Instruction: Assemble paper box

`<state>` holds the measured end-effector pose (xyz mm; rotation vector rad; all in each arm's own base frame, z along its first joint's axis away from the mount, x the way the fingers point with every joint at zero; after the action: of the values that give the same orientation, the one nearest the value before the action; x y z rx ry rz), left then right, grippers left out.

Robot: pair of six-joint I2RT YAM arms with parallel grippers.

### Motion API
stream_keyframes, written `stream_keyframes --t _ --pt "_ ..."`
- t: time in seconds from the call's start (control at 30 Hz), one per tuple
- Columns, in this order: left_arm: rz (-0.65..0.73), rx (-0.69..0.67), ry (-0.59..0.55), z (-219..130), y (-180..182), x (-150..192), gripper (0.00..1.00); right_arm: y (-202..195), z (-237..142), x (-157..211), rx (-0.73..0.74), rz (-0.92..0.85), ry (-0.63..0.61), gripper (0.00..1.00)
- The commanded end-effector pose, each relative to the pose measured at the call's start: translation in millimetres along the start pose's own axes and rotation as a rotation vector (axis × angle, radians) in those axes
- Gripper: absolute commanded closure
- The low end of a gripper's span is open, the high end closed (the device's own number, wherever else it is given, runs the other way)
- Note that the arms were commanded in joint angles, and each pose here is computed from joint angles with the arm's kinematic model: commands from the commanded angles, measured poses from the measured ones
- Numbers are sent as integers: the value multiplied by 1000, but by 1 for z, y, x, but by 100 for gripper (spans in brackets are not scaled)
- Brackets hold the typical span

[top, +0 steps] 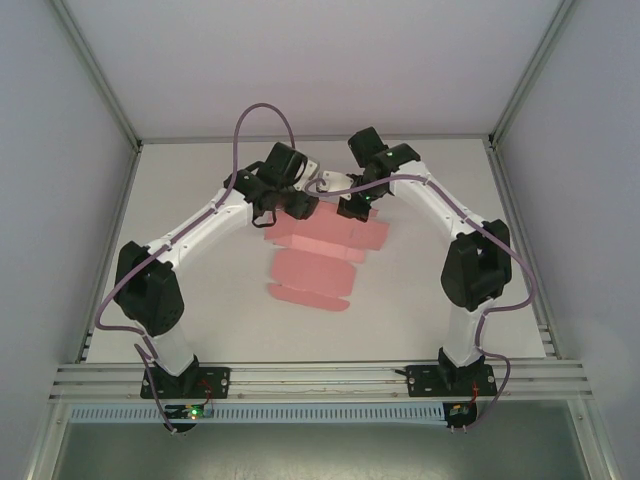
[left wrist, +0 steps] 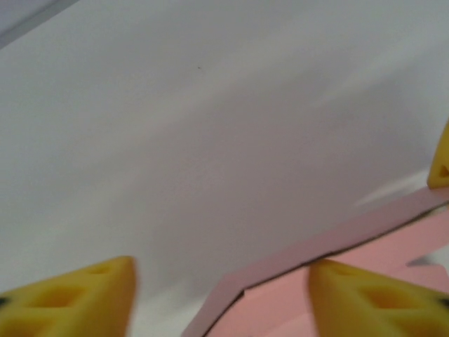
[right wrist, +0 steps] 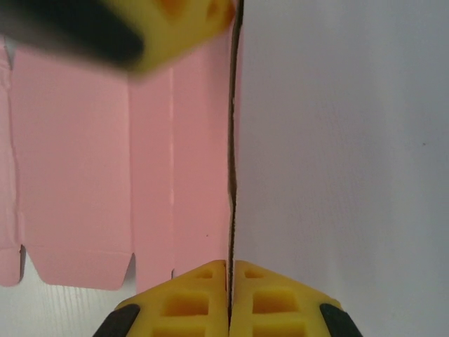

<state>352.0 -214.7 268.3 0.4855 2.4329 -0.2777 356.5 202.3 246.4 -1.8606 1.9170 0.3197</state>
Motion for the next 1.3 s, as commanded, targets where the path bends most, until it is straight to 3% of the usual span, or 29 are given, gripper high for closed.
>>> stream_keyframes --t 0.0,0.27,0.4,0.57,0.83,1.03,1.27 --pt "-16 -63 23 -12 8 20 25 7 -20 -2 -12 -40 -104 100" --pt "-249 -128 -6 -24 63 63 21 30 -45 9 -164 -143 -230 100" --pt "-318 18 -55 -25 70 58 22 39 -39 11 -256 -182 -187 100" --pt "-241 253 -140 -27 52 43 21 43 -35 7 -275 -228 -196 100" --pt "-258 420 -78 -3 42 39 21 33 -36 -5 -223 -221 -237 100" --pt "-282 411 -48 5 43 45 21 27 -34 -5 -191 -192 -221 100" --pt "-280 160 -99 -32 62 56 19 16 -28 7 -146 -109 -154 100"
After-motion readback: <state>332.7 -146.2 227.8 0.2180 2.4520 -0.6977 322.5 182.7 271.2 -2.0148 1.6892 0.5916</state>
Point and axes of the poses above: each hand's point on the last joint's axis, 136 mm out from that joint toward the fingers, its own z axis out along the fingers, its own y axis along the line the jaws close on, x = y × z, the point moved 9 cm from there along -z, back along the fingers, and after that the axes turned 9 degrees about -z, right-handed, at the moved point
